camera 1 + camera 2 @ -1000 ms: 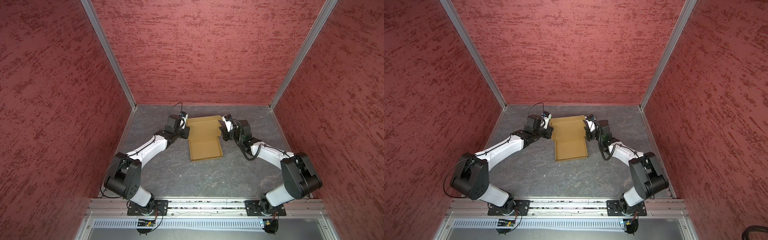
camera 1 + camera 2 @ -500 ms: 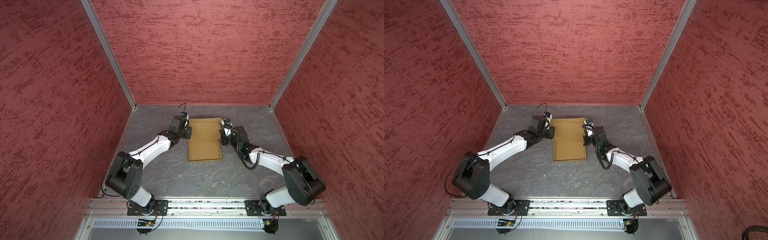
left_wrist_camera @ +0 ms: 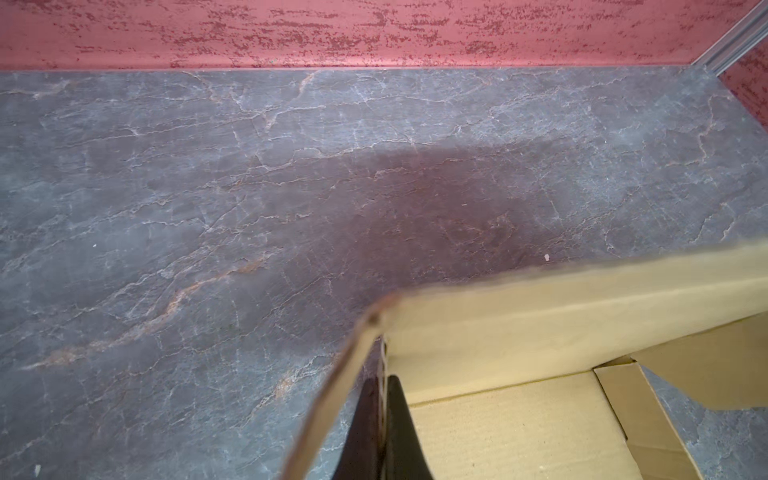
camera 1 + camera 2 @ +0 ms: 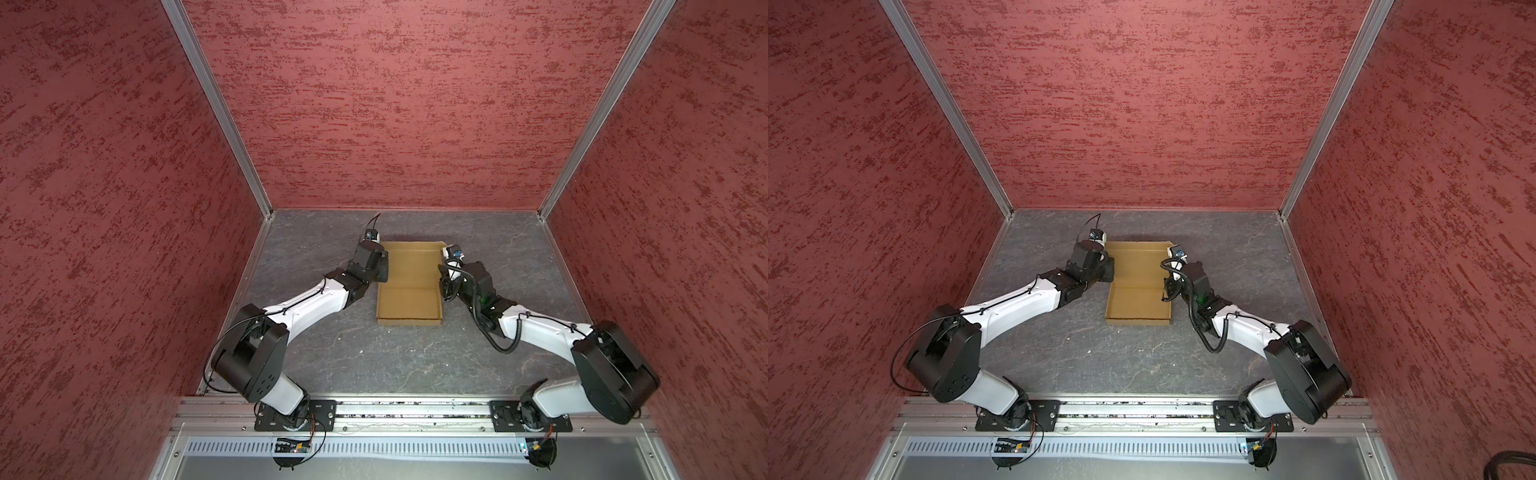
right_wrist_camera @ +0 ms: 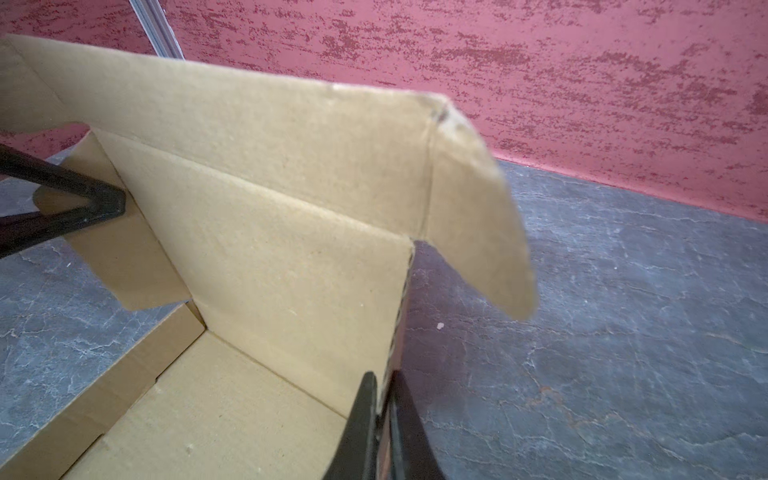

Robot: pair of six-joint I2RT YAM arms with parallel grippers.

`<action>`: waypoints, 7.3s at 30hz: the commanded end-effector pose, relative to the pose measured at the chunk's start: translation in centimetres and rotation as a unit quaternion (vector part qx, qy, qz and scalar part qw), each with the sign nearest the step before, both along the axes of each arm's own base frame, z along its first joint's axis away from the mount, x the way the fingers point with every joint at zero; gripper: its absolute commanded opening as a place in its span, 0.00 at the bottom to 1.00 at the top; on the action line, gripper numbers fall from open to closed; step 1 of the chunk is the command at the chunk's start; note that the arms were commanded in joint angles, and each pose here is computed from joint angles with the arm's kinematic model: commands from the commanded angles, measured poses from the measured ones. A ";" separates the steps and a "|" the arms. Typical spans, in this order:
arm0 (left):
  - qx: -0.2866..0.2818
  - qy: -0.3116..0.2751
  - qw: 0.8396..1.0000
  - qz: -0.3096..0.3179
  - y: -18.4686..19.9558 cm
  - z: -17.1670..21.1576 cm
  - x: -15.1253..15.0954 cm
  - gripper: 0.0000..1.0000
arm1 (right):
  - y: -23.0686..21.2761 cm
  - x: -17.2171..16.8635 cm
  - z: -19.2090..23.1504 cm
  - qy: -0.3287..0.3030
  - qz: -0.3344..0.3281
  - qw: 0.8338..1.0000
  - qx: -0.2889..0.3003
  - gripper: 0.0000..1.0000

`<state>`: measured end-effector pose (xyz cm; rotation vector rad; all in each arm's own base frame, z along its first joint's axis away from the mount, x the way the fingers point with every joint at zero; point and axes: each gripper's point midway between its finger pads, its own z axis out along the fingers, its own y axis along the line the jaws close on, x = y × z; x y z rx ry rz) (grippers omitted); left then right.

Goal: Fold the paper box

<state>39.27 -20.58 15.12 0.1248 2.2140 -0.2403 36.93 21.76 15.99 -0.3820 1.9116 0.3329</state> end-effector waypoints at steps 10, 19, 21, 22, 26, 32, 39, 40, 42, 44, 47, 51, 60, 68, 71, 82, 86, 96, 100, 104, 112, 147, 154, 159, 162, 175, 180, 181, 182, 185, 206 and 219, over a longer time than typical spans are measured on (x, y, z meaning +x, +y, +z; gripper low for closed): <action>-0.040 -0.021 0.999 -0.001 -0.9 -0.2 -2.4 0.00 | 1.5 -1.7 0.7 -0.012 0.012 0.999 0.031 0.14; -0.041 -0.031 0.999 0.004 -0.6 -0.4 -3.5 0.00 | 0.4 -3.3 -1.0 0.002 0.004 1.000 0.030 0.15; -0.040 -0.032 0.999 0.006 -0.6 -0.5 -3.8 0.00 | 0.3 -3.6 -1.3 0.005 0.004 0.999 0.031 0.15; -0.040 -0.032 0.999 0.006 -0.7 -0.6 -3.9 0.00 | 0.2 -3.7 -1.5 0.006 0.003 0.999 0.032 0.15; -0.035 -0.032 0.999 0.011 -0.8 -1.0 -4.5 0.00 | 0.1 -4.3 -2.0 0.011 0.003 0.999 0.035 0.15; -0.025 -0.037 0.999 0.021 -1.2 -1.4 -5.5 0.00 | 0.0 -4.8 -2.3 0.012 0.002 0.999 0.039 0.15; -0.012 -0.045 0.998 0.030 -1.4 -2.2 -6.6 0.00 | -0.2 -5.4 -2.9 0.013 -0.002 0.999 0.041 0.13; -0.011 -0.044 0.998 0.033 -1.3 -2.4 -6.7 0.00 | -0.2 -5.5 -3.0 0.013 -0.002 0.999 0.041 0.13; -0.009 -0.044 0.998 0.036 -1.1 -2.6 -6.9 0.00 | -0.4 -5.6 -3.2 0.013 -0.005 0.999 0.041 0.13; -0.009 -0.045 0.998 0.038 -1.1 -2.7 -7.1 0.00 | -0.5 -5.8 -3.2 0.012 -0.007 0.999 0.043 0.13; -0.007 -0.047 0.998 0.039 -1.1 -2.8 -7.4 0.00 | -0.8 -6.0 -3.3 0.012 -0.009 0.999 0.044 0.13; 0.000 -0.049 0.998 0.040 -1.0 -3.2 -7.8 0.00 | -1.1 -6.3 -3.5 0.012 -0.012 0.999 0.043 0.12; 0.018 -0.049 0.998 0.035 -1.1 -4.1 -8.8 0.00 | -1.5 -6.9 -4.0 0.015 -0.013 0.999 0.048 0.12; 0.034 -0.044 0.998 0.038 -1.0 -5.0 -9.7 0.00 | -1.6 -7.2 -4.6 0.021 -0.011 0.998 0.053 0.11; 0.042 -0.042 0.998 0.037 -1.1 -5.4 -10.1 0.00 | -1.6 -7.3 -4.9 0.024 -0.011 0.998 0.052 0.11; 0.059 -0.040 0.997 0.042 -0.9 -6.6 -11.3 0.00 | -1.6 -7.7 -5.4 0.031 -0.005 0.998 0.062 0.11; 0.064 -0.041 0.996 0.043 -0.9 -6.7 -11.3 0.00 | -1.7 -7.7 -5.2 0.030 -0.009 0.997 0.064 0.11; 0.069 -0.043 0.996 0.042 -0.8 -6.7 -11.4 0.00 | -4.6 -8.3 -2.7 -0.011 -0.046 0.998 0.039 0.31; 0.066 -0.043 0.996 0.041 -0.9 -6.6 -11.3 0.00 | -5.4 -8.2 -1.8 -0.022 -0.048 0.998 0.016 0.39; 0.067 -0.042 0.996 0.039 -1.0 -6.7 -11.3 0.00 | -5.6 -8.1 -1.8 -0.015 -0.043 0.999 0.007 0.42; 0.068 -0.042 0.996 0.037 -1.1 -6.7 -11.3 0.00 | -3.7 -7.3 -2.3 -0.003 -0.012 1.000 0.008 0.41; 0.039 -0.056 0.998 0.003 -4.8 -3.7 -9.8 0.00 | 1.2 -6.0 0.4 0.032 0.058 0.995 0.072 0.24; 0.035 -0.055 0.998 -0.002 -5.2 -3.6 -9.7 0.00 | 1.4 -6.3 0.2 0.046 0.057 0.994 0.078 0.24; 0.033 -0.054 0.998 -0.006 -5.5 -3.5 -9.6 0.00 | 1.8 -6.3 0.4 0.053 0.058 0.993 0.088 0.24; 0.032 -0.055 0.998 -0.008 -5.7 -3.4 -9.5 0.00 | 2.0 -6.2 0.7 0.055 0.056 0.993 0.093 0.24; 0.029 -0.056 0.998 -0.017 -6.5 -3.0 -9.3 0.00 | 3.0 -6.4 0.8 0.075 0.055 0.989 0.113 0.24; 0.028 -0.057 0.998 -0.017 -6.3 -2.9 -9.4 0.00 | 3.2 -6.4 0.9 0.078 0.051 0.989 0.115 0.24; 0.028 -0.057 0.998 -0.016 -6.3 -2.9 -9.4 0.00 | 3.2 -6.5 0.8 0.080 0.050 0.989 0.116 0.24; 0.027 -0.057 0.998 -0.017 -6.3 -2.9 -9.4 0.00 | 3.2 -6.5 0.7 0.081 0.050 0.989 0.116 0.24; 0.024 -0.054 0.998 -0.015 -6.3 -3.2 -9.5 0.00 | 3.2 -6.6 0.1 0.086 0.049 0.988 0.118 0.24; 0.041 -0.039 0.998 0.019 -3.8 -6.4 -11.4 0.00 | 2.2 -8.4 -2.8 0.089 0.044 0.987 0.127 0.30; 0.053 -0.050 0.996 0.044 -2.4 -6.7 -11.7 0.00 | 1.0 -9.8 -2.6 0.093 0.041 0.986 0.133 0.47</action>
